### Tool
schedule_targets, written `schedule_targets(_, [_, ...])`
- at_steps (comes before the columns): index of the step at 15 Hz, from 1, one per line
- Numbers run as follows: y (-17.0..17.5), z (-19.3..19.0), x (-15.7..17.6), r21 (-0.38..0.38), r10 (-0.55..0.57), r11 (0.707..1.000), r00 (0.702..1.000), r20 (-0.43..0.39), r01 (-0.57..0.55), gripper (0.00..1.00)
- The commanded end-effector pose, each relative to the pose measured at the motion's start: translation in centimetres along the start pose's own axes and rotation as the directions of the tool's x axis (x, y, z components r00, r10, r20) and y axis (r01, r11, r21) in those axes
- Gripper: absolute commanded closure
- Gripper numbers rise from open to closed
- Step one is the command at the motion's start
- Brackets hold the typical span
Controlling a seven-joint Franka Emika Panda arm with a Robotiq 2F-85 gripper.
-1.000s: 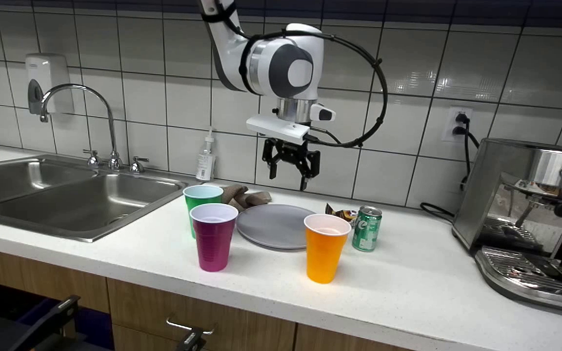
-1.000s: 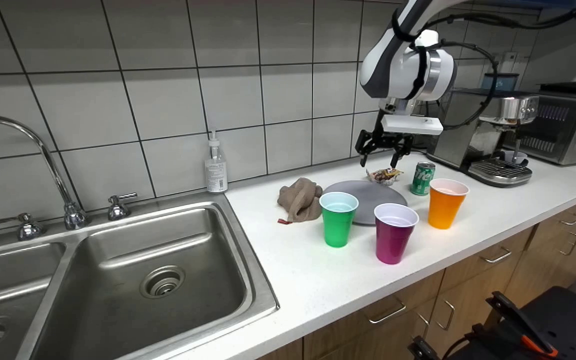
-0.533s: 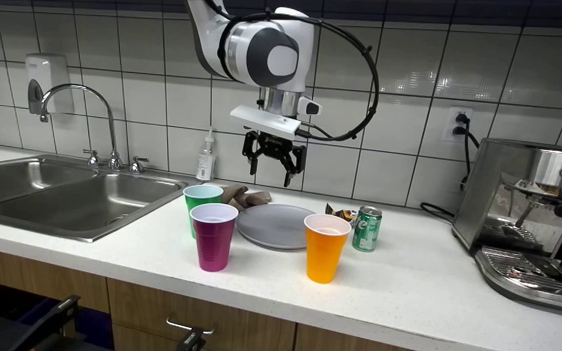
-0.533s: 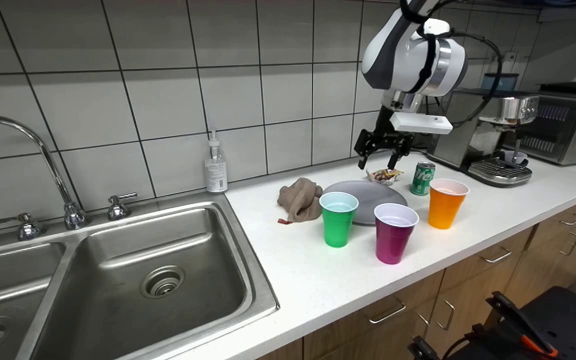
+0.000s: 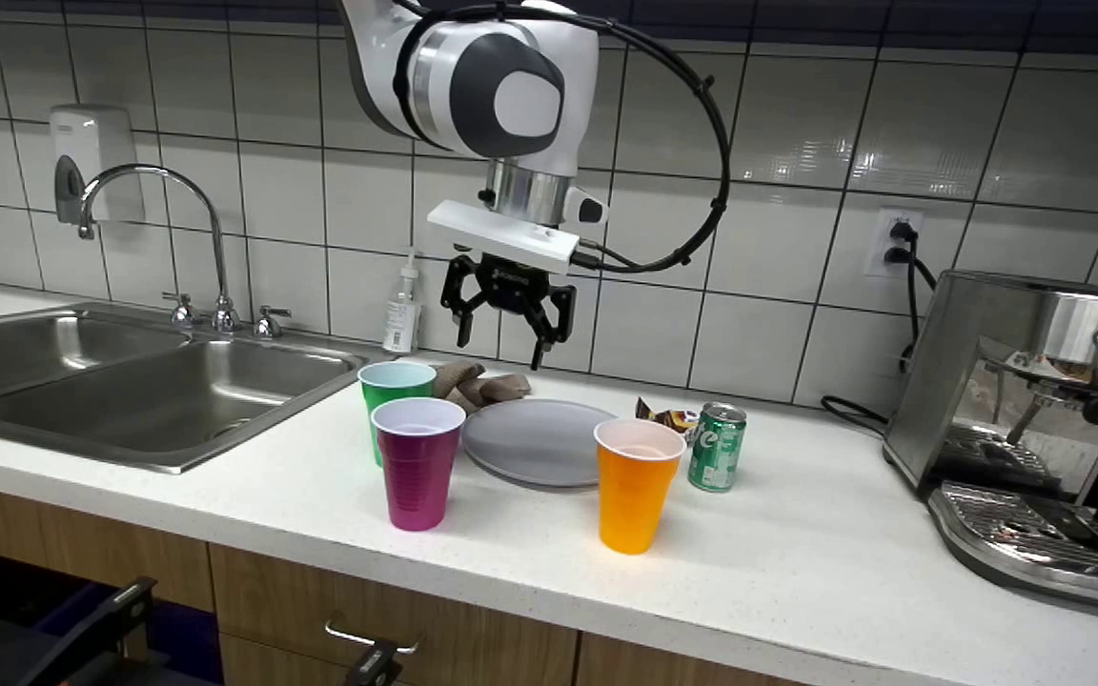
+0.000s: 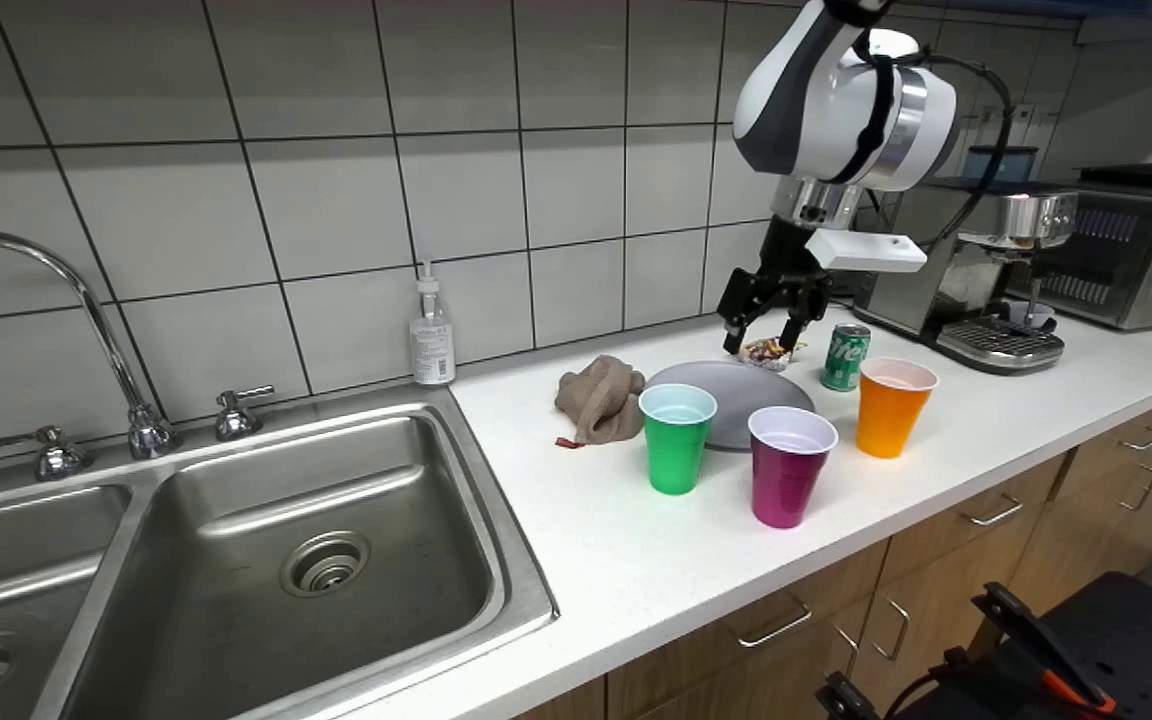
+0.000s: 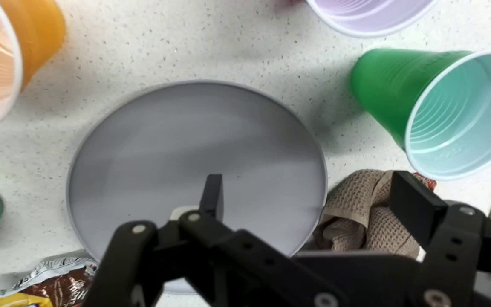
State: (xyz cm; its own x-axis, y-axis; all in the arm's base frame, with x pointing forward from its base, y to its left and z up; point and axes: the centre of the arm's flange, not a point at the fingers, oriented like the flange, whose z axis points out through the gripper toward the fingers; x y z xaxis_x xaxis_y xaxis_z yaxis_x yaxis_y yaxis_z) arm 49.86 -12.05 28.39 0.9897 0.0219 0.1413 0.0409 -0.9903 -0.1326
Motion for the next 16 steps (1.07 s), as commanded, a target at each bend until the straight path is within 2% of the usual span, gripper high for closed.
schedule_targets(1, [-1.5, -1.2, -1.6, 0.031, -0.069, 0.997, 0.998, 0.004, 0.069, 0.00])
schedule_targets(12, [-6.5, 1.3, -1.8, 0.015, -0.181, 0.983, 0.983, 0.019, 0.181, 0.00])
schedule_targets(14, [-7.0, 1.5, -1.3, 0.021, -0.180, 0.983, 0.984, 0.005, 0.180, 0.00])
schedule_targets(16, [-6.7, 1.5, -1.3, 0.021, -0.179, 0.984, 0.984, 0.028, 0.178, 0.00])
